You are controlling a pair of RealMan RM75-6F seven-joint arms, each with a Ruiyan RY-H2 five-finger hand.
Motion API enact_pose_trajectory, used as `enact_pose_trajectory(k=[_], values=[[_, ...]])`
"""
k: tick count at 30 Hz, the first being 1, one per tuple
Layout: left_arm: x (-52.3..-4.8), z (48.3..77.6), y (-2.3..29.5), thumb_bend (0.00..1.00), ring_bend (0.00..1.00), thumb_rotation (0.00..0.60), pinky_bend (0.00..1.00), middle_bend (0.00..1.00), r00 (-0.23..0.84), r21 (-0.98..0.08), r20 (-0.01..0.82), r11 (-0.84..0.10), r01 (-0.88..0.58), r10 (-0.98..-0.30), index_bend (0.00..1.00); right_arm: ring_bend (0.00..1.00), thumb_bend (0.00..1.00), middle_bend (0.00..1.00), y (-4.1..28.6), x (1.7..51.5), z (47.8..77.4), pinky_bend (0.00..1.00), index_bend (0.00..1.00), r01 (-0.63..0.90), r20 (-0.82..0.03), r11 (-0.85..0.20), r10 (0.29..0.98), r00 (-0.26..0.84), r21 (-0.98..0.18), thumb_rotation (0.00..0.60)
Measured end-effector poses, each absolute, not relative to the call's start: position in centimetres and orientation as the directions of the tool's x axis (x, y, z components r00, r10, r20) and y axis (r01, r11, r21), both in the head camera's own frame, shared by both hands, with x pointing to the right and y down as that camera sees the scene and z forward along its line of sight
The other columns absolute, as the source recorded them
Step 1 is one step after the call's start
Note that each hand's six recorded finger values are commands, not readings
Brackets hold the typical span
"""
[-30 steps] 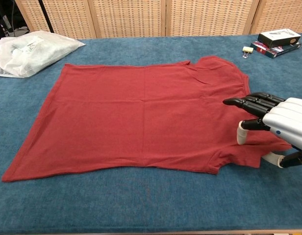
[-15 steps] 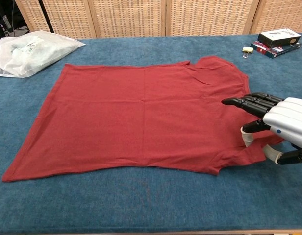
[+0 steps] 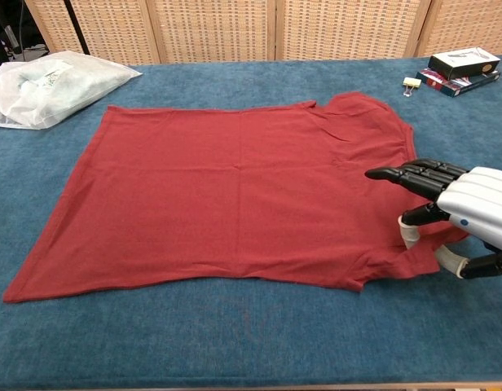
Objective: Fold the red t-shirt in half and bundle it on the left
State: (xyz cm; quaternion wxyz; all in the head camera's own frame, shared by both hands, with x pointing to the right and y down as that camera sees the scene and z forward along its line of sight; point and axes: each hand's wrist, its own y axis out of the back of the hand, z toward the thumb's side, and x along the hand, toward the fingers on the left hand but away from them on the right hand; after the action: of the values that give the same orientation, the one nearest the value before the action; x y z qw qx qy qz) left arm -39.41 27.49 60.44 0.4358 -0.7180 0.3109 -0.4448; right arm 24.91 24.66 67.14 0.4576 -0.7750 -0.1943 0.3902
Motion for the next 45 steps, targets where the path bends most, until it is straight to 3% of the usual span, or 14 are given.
enact_pose_trajectory(k=[21, 38, 45], values=[[-36.5, 66.5, 29.0, 0.18, 0.00, 0.600, 0.00, 0.00, 0.464, -0.867, 0.406, -0.492, -0.078, -0.787, 0.36, 0.00, 0.67, 0.00, 24.0, 25.5, 67.0, 0.00, 0.57, -0.050, -0.427, -0.504, 0.669, 0.608, -0.862, 0.600], [-35.4, 68.1, 29.0, 0.18, 0.00, 0.600, 0.00, 0.00, 0.469, -0.852, 0.424, -0.517, -0.083, -0.775, 0.37, 0.00, 0.67, 0.00, 23.9, 25.5, 67.0, 0.00, 0.57, -0.045, -0.427, -0.506, 0.674, 0.603, -0.861, 0.600], [-35.1, 68.1, 28.6, 0.24, 0.00, 0.600, 0.00, 0.00, 0.476, -0.857, 0.413, -0.509, -0.086, -0.777, 0.38, 0.00, 0.67, 0.00, 23.9, 25.5, 66.9, 0.00, 0.57, -0.043, -0.426, -0.505, 0.675, 0.603, -0.862, 0.600]])
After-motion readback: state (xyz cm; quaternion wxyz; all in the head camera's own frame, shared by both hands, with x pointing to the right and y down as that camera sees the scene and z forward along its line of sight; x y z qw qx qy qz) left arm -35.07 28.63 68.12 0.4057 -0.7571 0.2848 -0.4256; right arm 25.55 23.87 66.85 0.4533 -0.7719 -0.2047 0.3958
